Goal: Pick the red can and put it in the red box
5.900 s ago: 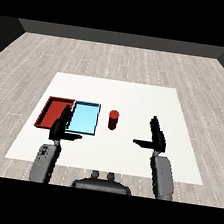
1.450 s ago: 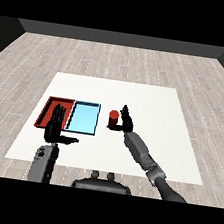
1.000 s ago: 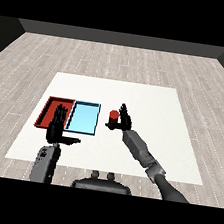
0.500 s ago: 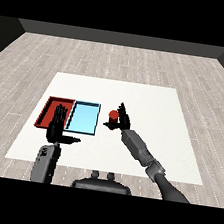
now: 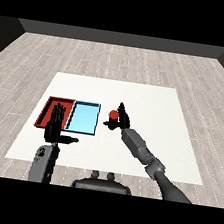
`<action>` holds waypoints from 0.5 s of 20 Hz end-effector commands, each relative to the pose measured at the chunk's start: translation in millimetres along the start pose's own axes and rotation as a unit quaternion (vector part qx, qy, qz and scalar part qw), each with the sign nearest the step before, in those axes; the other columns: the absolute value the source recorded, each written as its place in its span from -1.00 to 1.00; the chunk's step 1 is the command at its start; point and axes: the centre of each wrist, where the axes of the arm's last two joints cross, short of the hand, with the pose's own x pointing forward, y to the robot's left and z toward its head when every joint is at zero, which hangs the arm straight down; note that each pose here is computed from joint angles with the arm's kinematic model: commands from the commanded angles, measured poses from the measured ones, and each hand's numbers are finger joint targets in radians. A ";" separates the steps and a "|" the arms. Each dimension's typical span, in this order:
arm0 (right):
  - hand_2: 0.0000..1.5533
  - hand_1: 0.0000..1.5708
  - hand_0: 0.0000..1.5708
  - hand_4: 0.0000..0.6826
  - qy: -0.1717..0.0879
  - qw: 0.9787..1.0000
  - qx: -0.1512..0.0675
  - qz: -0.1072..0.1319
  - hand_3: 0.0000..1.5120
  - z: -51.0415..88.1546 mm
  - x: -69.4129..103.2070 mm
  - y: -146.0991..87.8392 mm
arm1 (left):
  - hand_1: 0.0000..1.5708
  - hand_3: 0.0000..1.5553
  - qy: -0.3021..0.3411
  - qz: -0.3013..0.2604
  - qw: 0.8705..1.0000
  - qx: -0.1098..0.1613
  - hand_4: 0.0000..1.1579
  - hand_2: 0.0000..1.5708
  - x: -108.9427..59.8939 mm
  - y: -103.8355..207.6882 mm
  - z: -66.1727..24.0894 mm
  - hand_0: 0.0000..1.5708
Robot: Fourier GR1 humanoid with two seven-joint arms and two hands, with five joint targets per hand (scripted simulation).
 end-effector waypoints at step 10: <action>0.89 0.96 0.96 0.68 0.035 0.992 -0.055 0.105 0.87 -9.5 8.2 8.3 | -1.00 -1.00 -0.001 0.003 1.000 0.002 -1.00 -1.00 0.1 9.6 2.1 -1.00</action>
